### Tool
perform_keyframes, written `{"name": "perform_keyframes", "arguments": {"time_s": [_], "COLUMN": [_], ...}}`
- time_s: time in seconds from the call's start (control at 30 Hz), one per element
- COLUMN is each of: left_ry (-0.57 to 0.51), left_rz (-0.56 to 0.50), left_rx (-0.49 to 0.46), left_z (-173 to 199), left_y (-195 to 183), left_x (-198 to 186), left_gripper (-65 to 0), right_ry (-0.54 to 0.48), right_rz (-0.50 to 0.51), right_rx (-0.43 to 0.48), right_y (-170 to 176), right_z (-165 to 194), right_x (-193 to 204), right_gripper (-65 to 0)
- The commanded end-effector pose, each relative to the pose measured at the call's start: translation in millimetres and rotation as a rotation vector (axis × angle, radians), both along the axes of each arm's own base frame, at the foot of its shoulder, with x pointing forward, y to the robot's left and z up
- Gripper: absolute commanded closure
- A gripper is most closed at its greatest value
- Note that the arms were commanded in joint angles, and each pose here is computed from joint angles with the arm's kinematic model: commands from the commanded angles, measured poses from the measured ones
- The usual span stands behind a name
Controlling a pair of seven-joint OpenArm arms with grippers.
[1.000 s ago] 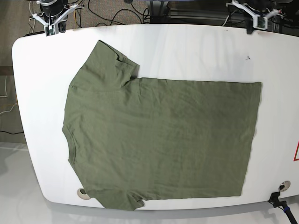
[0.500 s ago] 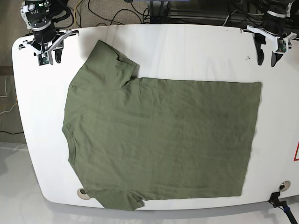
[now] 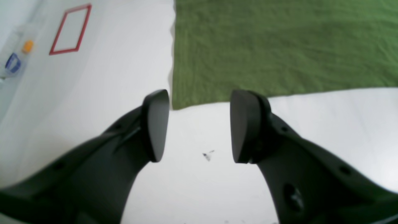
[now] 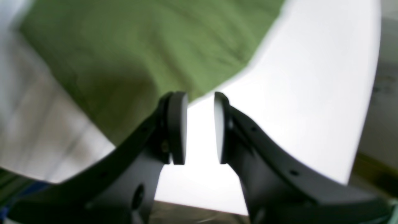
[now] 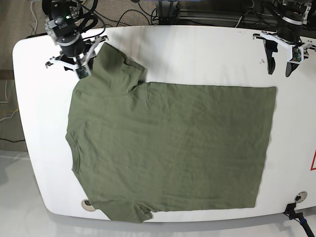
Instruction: Fold the T-shirt properly
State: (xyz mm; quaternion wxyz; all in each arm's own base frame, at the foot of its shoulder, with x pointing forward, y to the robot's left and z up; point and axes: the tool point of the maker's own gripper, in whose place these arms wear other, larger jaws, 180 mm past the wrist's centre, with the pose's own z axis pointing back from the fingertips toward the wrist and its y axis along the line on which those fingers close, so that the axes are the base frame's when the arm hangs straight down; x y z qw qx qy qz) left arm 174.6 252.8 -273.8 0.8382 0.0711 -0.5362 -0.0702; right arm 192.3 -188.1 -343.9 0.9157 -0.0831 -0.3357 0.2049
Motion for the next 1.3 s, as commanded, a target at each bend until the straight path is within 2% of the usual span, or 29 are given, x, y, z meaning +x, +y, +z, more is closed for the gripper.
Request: {"name": "perform_keyframes", "arguments": {"time_s": [0.0, 0.17, 0.3, 0.57, 0.73, 0.97, 1.27], "left_ry": [-0.028, -0.033, -0.019, -0.015, -0.039, -0.034, -0.021], "left_rz": [-0.011, -0.012, -0.006, -0.008, -0.008, 0.009, 0.018], "left_rx": [0.008, 0.014, 0.013, 0.018, 0.001, 0.030, 0.201], "left_z": [8, 9, 6, 3, 6, -4, -14], "left_y": [-1, -1, 0, 1, 0, 11, 36], "left_x": [4, 9, 12, 17, 20, 24, 35], "left_gripper": [-30.3, -30.6, -30.4, -30.6, -30.1, -29.9, -30.0], "right_ry": [-0.032, -0.100, -0.149, -0.206, -0.167, -0.145, -0.149], "right_rz": [0.029, -0.036, -0.039, -0.005, -0.004, 0.001, 0.015], "right_rx": [-0.064, -0.166, -0.219, -0.181, -0.191, -0.195, -0.185], "right_y": [1, -21, -28, -21, -22, -23, -19], "right_z": [7, 20, 30, 41, 28, 19, 16], "right_x": [7, 18, 27, 33, 32, 30, 28], "right_gripper": [-16.7, -17.4, -17.7, -18.2, -17.7, -17.3, -17.3]}}
